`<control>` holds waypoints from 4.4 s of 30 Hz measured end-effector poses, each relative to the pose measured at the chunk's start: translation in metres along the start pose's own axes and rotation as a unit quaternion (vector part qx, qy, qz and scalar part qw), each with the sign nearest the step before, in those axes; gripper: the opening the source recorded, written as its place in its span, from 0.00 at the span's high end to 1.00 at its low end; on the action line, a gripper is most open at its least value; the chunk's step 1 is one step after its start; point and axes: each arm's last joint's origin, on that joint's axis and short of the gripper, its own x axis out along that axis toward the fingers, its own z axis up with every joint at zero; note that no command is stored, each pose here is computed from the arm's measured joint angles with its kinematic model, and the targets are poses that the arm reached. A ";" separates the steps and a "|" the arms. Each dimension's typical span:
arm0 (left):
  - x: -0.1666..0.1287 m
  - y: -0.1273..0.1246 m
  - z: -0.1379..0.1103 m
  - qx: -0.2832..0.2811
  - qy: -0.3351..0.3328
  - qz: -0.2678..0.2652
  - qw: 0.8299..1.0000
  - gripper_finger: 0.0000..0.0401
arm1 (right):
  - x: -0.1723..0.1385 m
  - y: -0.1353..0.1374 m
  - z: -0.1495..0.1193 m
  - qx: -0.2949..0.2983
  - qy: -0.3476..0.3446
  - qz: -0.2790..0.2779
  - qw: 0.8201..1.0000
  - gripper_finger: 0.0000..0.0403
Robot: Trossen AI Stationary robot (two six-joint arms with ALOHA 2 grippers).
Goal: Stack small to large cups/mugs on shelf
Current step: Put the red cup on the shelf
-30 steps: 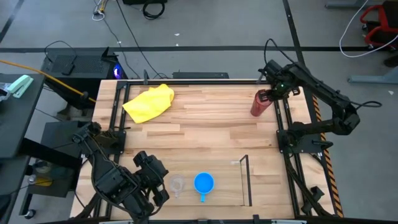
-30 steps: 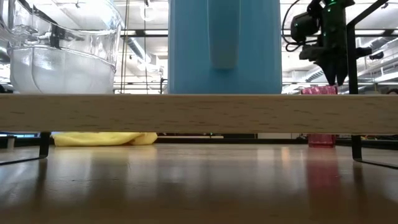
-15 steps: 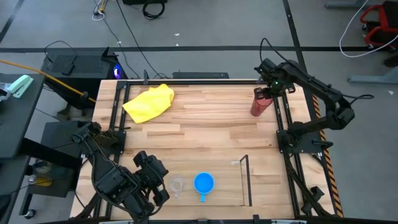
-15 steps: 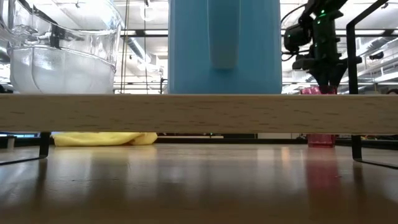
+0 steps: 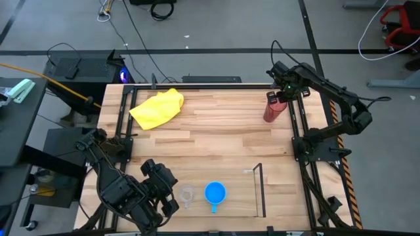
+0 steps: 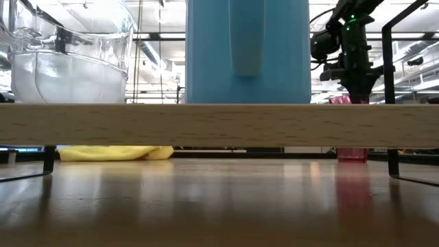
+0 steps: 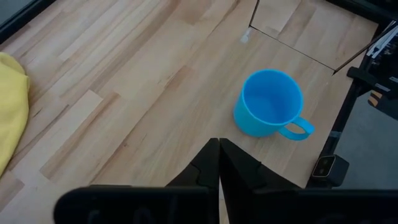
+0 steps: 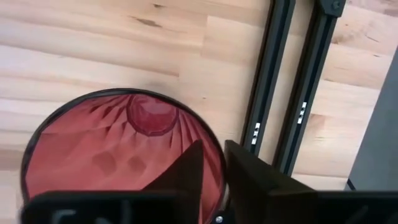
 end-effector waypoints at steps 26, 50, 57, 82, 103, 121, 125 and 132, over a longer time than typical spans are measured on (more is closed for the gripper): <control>0.000 0.000 0.000 0.013 0.000 0.000 1.000 0.95 | -0.109 0.014 -0.047 -0.147 -0.084 0.090 0.981 0.99; 0.010 0.004 0.011 0.007 0.021 0.009 1.000 0.95 | -0.203 0.092 -0.224 -0.359 -0.040 0.293 0.886 0.99; 0.011 0.005 0.012 0.005 0.027 0.010 1.000 0.98 | -0.181 0.128 -0.265 -0.418 -0.028 0.234 0.877 0.99; 0.011 0.005 0.012 0.002 0.034 0.008 0.999 0.94 | -0.133 0.197 -0.304 -0.510 -0.031 0.175 0.842 0.99; 0.012 0.004 0.011 0.000 0.035 0.008 0.999 0.93 | -0.124 0.203 -0.310 -0.523 -0.034 0.169 0.834 0.99; 0.011 0.004 0.011 0.000 0.037 0.007 0.999 0.94 | -0.110 0.204 -0.314 -0.530 -0.028 0.154 0.834 0.96; 0.011 0.004 0.011 0.000 0.037 0.007 0.999 0.94 | -0.110 0.204 -0.314 -0.529 -0.028 0.156 0.833 0.91; 0.011 0.004 0.011 0.000 0.037 0.007 0.999 0.97 | -0.110 0.205 -0.314 -0.529 -0.028 0.158 0.833 0.87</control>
